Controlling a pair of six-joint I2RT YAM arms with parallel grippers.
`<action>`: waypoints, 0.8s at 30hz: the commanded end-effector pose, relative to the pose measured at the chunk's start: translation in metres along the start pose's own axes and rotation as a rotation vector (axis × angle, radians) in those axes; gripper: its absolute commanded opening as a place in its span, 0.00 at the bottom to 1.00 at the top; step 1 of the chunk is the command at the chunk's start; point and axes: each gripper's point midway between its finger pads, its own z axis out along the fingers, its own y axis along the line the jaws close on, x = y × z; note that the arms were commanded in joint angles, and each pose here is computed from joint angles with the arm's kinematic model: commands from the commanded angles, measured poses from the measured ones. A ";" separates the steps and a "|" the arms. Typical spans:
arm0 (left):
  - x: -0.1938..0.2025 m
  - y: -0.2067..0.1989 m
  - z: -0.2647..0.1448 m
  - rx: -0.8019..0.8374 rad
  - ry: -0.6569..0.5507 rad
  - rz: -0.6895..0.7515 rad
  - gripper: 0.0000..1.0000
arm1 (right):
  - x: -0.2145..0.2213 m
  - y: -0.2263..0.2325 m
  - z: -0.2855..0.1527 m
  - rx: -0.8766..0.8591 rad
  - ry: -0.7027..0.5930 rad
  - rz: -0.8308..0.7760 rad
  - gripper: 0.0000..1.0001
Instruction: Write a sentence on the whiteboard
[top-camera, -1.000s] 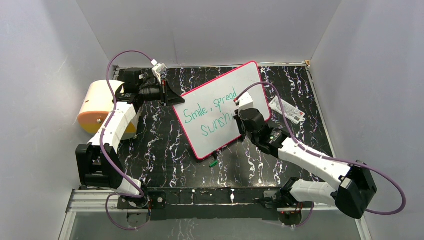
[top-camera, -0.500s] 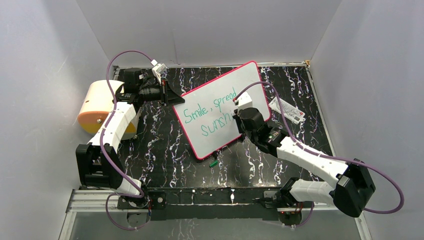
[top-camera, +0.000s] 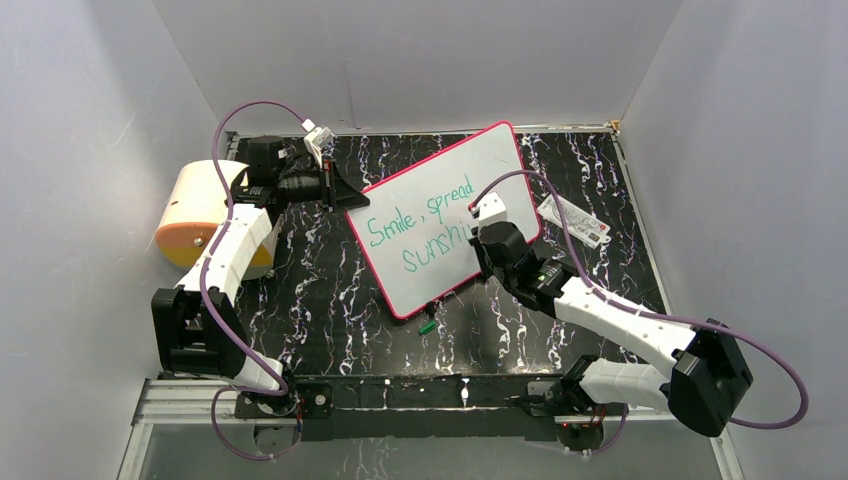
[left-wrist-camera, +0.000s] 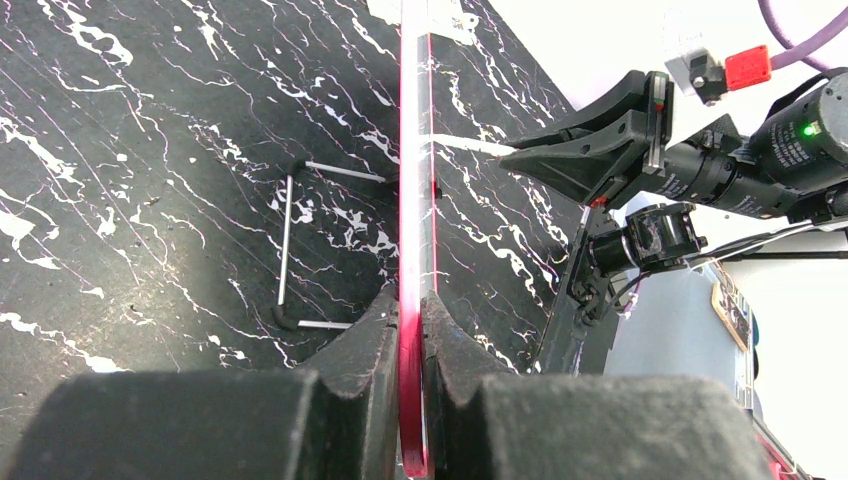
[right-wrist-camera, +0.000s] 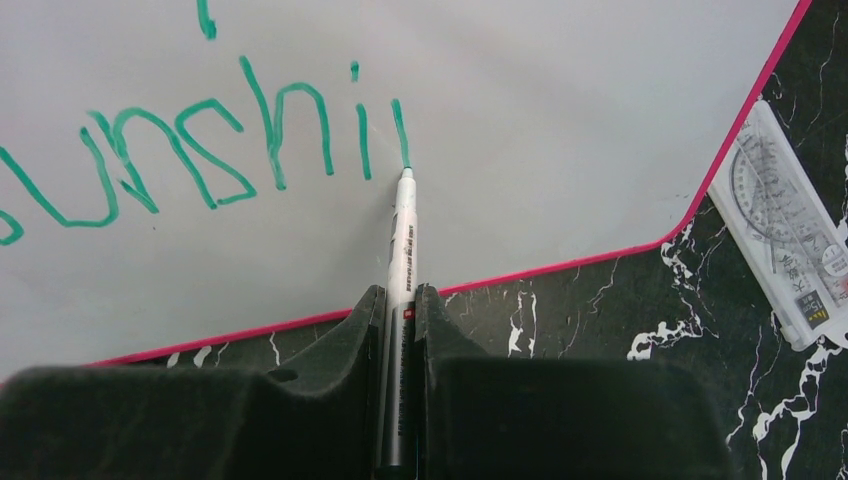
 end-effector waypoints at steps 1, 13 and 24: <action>0.027 0.013 0.006 -0.051 0.067 -0.052 0.00 | 0.010 0.004 0.000 -0.029 0.024 0.027 0.00; 0.027 0.013 0.006 -0.050 0.067 -0.051 0.00 | -0.018 0.002 -0.002 -0.018 -0.061 0.042 0.00; 0.028 0.013 0.006 -0.050 0.069 -0.054 0.00 | -0.046 -0.003 -0.010 -0.008 -0.143 0.045 0.00</action>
